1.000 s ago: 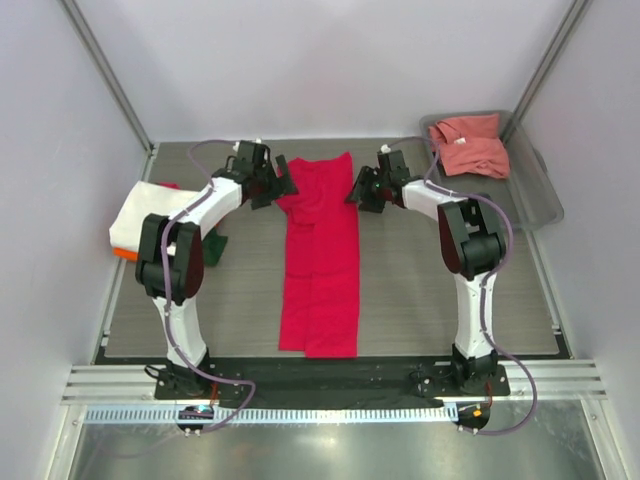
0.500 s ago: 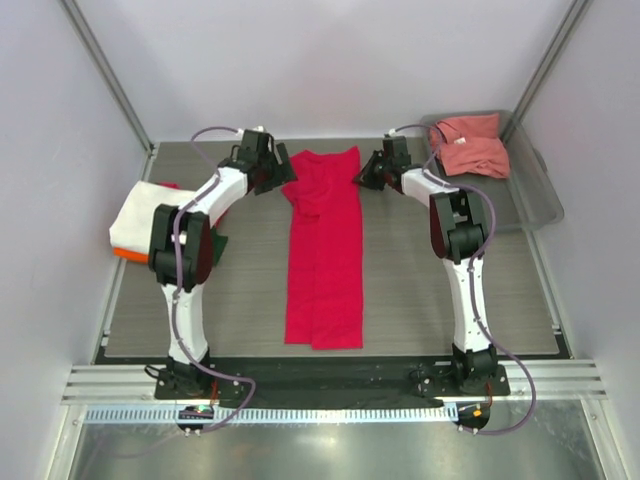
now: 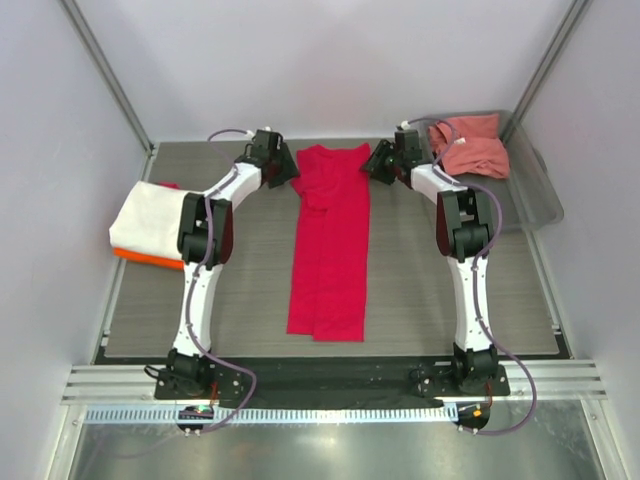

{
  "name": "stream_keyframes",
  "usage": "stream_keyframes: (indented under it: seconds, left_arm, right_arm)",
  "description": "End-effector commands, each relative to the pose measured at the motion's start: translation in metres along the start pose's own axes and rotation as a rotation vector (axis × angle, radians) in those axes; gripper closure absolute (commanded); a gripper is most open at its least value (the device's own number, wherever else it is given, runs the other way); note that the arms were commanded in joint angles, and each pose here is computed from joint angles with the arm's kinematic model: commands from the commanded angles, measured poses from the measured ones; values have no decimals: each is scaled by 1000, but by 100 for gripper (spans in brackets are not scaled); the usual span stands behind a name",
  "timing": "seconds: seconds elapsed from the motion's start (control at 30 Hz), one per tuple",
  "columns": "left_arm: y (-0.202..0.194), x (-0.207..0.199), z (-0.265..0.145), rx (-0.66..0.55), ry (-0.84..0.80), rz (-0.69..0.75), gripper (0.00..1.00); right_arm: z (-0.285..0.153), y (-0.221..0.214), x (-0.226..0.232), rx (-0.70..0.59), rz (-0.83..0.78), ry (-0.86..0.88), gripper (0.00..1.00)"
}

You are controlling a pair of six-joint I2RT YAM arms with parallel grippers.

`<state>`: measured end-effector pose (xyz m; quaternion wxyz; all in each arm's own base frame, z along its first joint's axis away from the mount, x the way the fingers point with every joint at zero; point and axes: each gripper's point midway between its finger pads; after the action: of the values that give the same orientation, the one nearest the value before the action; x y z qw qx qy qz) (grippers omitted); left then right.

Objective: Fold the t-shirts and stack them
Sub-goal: Fold the tshirt

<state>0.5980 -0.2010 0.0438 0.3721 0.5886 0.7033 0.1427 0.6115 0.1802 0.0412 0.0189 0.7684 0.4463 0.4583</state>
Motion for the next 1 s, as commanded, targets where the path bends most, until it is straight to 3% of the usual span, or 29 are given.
stream_keyframes:
  seconds: [0.0, 0.13, 0.2, 0.23, 0.3, 0.33, 0.37, 0.47, 0.5, 0.53, 0.67, 0.83, 0.97]
  left_arm:
    - [40, -19, -39, -127, -70, -18, 42]
    - [24, -18, -69, -100, -83, -30, 36]
    - [-4, -9, -78, -42, -72, -53, 33]
    - [1, -16, -99, -63, -89, -58, 32]
    - [-34, -6, -112, -5, -67, -66, 29]
    - [-33, -16, -132, -27, -83, -58, 28]
    - [-64, -1, -138, 24, -41, -67, 28]
    - [-91, 3, -179, 41, -18, -70, 28]
    - [-125, 19, -184, 99, 22, -80, 28]
    - [-133, 22, -194, 101, 22, -85, 28]
    - [-181, 10, -239, 151, -20, -16, 28]
    - [-249, 18, -265, 254, -37, 18, 28]
    - [-275, 18, -284, 274, -80, 11, 33]
  right_arm:
    - [-20, 5, -1, -29, -50, -58, 47]
    - [-46, 1, 12, -35, -62, -54, 41]
    - [-70, -8, 18, -39, -75, -64, 40]
    - [-78, -15, 17, -33, -81, -80, 40]
    - [-95, -47, 7, 12, -96, -124, 41]
    - [-117, -49, 16, 4, -108, -121, 43]
    - [-141, -70, 10, 22, -122, -159, 47]
    - [-174, -107, -6, 65, -133, -208, 48]
    - [-185, -139, -28, 128, -138, -249, 51]
    - [-205, -146, -22, 124, -143, -230, 51]
    - [-251, -212, -55, 225, -97, -266, 51]
    - [-293, -274, -60, 323, -28, -211, 50]
    - [-312, -309, -67, 386, -19, -199, 52]
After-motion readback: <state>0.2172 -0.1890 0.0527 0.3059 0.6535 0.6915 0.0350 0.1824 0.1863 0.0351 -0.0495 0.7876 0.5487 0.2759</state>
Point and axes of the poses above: each gripper's point midway between its finger pads, its own z axis out along the fingers, its own x axis along the line the jaws close on, y = z × x, and after that the axes turned 9 degrees about z, right-handed
